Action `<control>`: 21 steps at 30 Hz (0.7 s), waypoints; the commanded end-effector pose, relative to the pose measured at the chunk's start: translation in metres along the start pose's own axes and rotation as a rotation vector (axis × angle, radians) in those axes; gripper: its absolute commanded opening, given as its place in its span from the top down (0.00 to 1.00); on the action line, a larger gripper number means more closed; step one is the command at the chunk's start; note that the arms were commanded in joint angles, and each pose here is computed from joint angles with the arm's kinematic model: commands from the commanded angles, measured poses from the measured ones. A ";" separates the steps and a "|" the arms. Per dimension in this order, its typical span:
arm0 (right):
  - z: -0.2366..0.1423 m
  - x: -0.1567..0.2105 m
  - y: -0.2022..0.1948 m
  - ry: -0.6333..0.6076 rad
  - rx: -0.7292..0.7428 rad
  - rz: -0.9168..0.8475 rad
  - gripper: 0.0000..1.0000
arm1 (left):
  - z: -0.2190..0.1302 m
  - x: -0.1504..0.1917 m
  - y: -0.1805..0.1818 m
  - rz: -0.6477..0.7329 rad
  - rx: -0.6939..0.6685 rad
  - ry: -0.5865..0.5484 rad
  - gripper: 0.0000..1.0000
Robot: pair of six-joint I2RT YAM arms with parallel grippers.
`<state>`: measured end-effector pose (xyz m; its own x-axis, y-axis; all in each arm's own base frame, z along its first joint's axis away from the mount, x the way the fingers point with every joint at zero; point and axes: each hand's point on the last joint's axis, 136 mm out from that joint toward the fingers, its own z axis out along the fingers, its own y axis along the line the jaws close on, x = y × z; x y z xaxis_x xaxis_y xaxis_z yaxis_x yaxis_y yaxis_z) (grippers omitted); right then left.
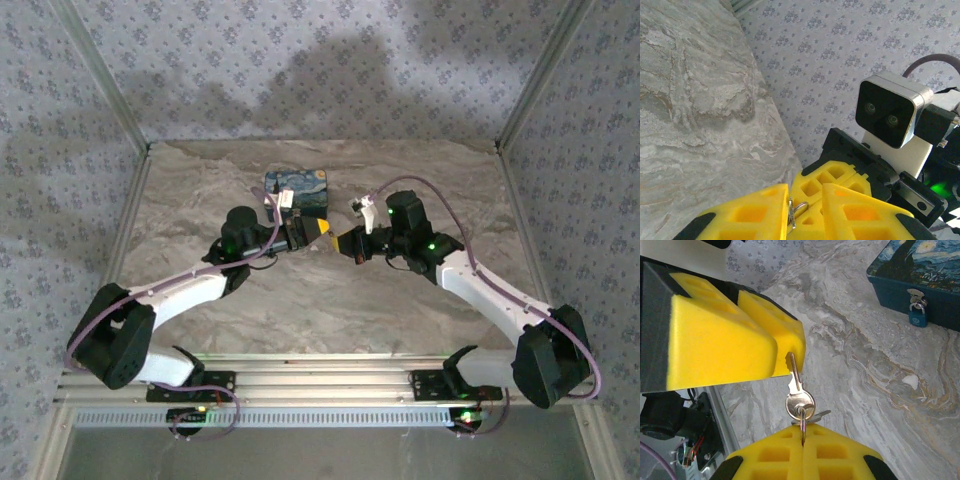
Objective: Unlock the padlock with the key
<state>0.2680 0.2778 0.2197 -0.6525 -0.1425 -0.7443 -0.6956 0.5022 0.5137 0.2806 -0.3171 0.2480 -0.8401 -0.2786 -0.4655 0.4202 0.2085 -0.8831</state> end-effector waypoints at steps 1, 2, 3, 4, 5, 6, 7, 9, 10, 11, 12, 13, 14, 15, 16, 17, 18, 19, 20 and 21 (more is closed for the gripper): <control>-0.002 -0.011 0.009 -0.016 -0.029 -0.042 1.00 | 0.001 -0.005 -0.007 0.033 0.034 -0.014 0.78; -0.002 -0.011 0.010 -0.014 -0.031 -0.043 1.00 | 0.001 -0.005 -0.006 0.031 0.033 -0.012 0.79; -0.002 -0.011 0.009 -0.013 -0.028 -0.043 1.00 | 0.001 -0.006 -0.006 0.033 0.032 -0.013 0.80; -0.001 -0.010 0.010 -0.012 -0.028 -0.044 1.00 | 0.002 -0.005 -0.005 0.032 0.032 -0.012 0.81; -0.002 -0.010 0.009 -0.010 -0.026 -0.045 1.00 | 0.002 -0.005 -0.004 0.031 0.029 -0.010 0.82; -0.001 -0.009 0.009 -0.006 -0.024 -0.046 1.00 | 0.002 -0.004 -0.003 0.031 0.026 -0.007 0.84; -0.001 -0.009 0.009 -0.002 -0.022 -0.048 1.00 | 0.003 -0.004 -0.002 0.029 0.020 -0.004 0.85; -0.002 -0.009 0.009 0.002 -0.016 -0.054 1.00 | 0.003 -0.002 0.001 0.028 0.007 0.004 0.85; -0.003 -0.008 0.008 0.006 -0.012 -0.055 1.00 | 0.003 -0.002 0.002 0.029 0.003 0.005 0.85; -0.003 -0.008 0.008 0.009 -0.010 -0.057 1.00 | 0.003 -0.002 0.004 0.026 -0.001 0.008 0.86; -0.003 -0.008 0.009 0.011 -0.009 -0.060 1.00 | 0.004 -0.001 0.004 0.028 0.000 0.009 0.87; -0.003 -0.007 0.009 0.015 -0.008 -0.063 1.00 | 0.004 -0.001 0.004 0.028 -0.001 0.009 0.88; -0.003 -0.007 0.009 0.018 -0.007 -0.065 1.00 | 0.005 -0.001 0.004 0.029 0.000 0.011 0.90; -0.003 -0.006 0.010 0.021 -0.007 -0.068 1.00 | 0.005 -0.001 0.004 0.030 0.000 0.012 0.93; -0.003 -0.006 0.009 0.022 -0.004 -0.070 1.00 | 0.005 -0.002 0.005 0.031 0.000 0.013 0.96; -0.003 -0.006 0.008 0.025 -0.001 -0.071 1.00 | 0.006 -0.002 0.005 0.035 0.001 0.015 0.99; -0.003 -0.005 0.008 0.028 0.002 -0.072 1.00 | 0.006 -0.002 0.005 0.040 -0.002 0.014 1.00; -0.003 -0.005 0.009 0.029 0.003 -0.076 1.00 | 0.007 -0.002 0.007 0.045 -0.008 0.016 1.00; -0.003 -0.006 0.009 0.030 0.007 -0.080 1.00 | 0.007 -0.002 0.007 0.051 -0.011 0.020 1.00; -0.004 -0.005 0.010 0.035 0.008 -0.084 1.00 | 0.007 -0.002 0.008 0.058 -0.014 0.020 1.00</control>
<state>0.2642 0.2758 0.2156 -0.6422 -0.1950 -0.7413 -0.7108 0.5136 0.4807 0.2827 -0.3199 0.2347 -0.8444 -0.2566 -0.4702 0.4192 0.2300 -0.8783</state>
